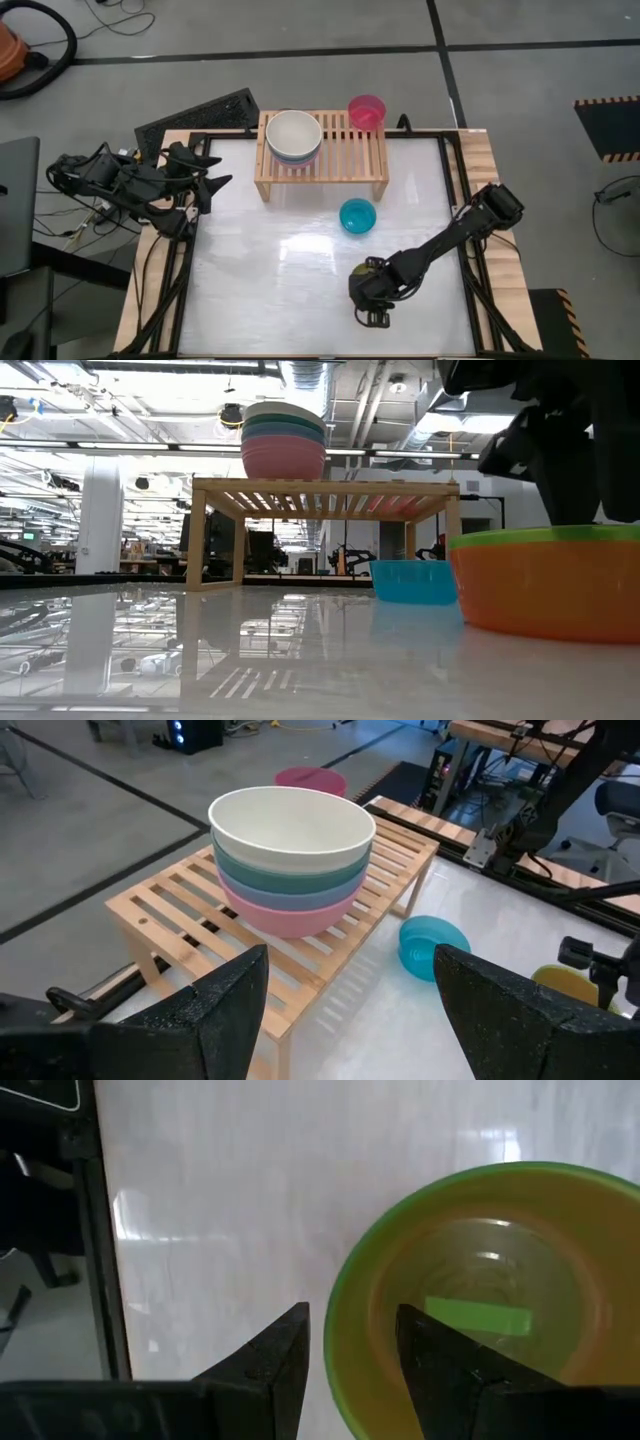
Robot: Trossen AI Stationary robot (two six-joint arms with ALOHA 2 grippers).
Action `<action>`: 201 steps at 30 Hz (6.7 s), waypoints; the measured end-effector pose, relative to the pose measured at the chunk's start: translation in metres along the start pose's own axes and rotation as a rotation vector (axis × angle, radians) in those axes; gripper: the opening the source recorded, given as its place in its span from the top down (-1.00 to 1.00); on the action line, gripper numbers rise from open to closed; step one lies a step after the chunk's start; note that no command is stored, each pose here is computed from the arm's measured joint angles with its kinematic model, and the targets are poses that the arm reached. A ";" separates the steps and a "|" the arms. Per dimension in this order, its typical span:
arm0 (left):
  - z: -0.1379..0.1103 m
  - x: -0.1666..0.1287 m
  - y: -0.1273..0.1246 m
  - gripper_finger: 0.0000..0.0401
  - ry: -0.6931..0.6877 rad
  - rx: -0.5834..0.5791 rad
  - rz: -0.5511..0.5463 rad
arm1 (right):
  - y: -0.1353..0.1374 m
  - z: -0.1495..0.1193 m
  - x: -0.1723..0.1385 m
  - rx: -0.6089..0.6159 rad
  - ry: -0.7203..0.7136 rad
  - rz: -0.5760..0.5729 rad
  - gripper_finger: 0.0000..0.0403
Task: Place and stack bowls onto a shelf
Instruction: Stack the green transparent bowl on top of the pink transparent bowl on the shelf, then stack the blue transparent bowl on top of the green transparent bowl on the shelf
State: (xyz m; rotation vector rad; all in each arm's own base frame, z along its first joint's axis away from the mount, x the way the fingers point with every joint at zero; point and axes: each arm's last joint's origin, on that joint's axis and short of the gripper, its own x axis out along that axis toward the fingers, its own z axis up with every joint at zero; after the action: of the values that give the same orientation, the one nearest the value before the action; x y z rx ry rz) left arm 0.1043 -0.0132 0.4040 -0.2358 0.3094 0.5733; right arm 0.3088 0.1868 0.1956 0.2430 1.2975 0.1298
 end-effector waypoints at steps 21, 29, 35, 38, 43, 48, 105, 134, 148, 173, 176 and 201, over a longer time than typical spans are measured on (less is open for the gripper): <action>0.000 0.000 0.000 -0.34 0.002 0.000 0.001 | -0.001 0.004 0.000 -0.017 -0.025 0.014 0.13; 0.000 0.000 0.000 -0.34 0.002 0.000 0.001 | -0.001 0.004 0.000 -0.014 -0.028 0.025 0.13; 0.000 0.000 0.000 -0.34 0.002 0.000 0.001 | 0.000 0.005 0.009 -0.003 -0.010 0.038 0.13; 0.000 0.000 0.000 -0.34 0.002 0.000 0.001 | 0.000 0.005 0.012 0.002 0.005 0.054 0.13; 0.000 0.000 0.000 -0.34 0.002 0.003 0.003 | -0.001 0.004 0.010 0.010 0.013 0.049 0.22; -0.001 0.000 0.000 -0.34 0.003 0.004 0.004 | -0.001 0.004 0.009 0.010 0.012 0.050 0.45; -0.001 0.000 -0.001 -0.34 0.021 0.056 -0.027 | -0.094 0.035 -0.201 -0.106 -0.132 -0.231 0.92; 0.001 0.000 0.002 -0.34 -0.039 -0.086 0.067 | -0.339 0.058 -0.290 -0.106 -0.221 -0.626 0.92; 0.001 0.000 0.003 -0.34 -0.057 -0.089 0.094 | -0.346 0.057 -0.280 -0.127 -0.171 -0.556 0.92; 0.000 0.000 0.004 -0.34 -0.050 -0.071 0.105 | -0.357 0.058 -0.273 -0.110 -0.166 -0.520 0.66; 0.000 0.000 0.004 -0.34 -0.048 -0.068 0.106 | -0.353 0.060 -0.279 -0.106 -0.174 -0.538 0.64; -0.002 0.000 0.001 -0.34 0.017 -0.020 0.010 | -0.141 0.092 -0.181 -0.045 -0.061 -0.173 0.14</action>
State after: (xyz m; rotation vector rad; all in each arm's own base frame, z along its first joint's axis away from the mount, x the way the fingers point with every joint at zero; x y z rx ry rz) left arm 0.1031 -0.0128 0.4018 -0.2586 0.3219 0.5844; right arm 0.3428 -0.0013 0.3527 0.0948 1.2478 0.0047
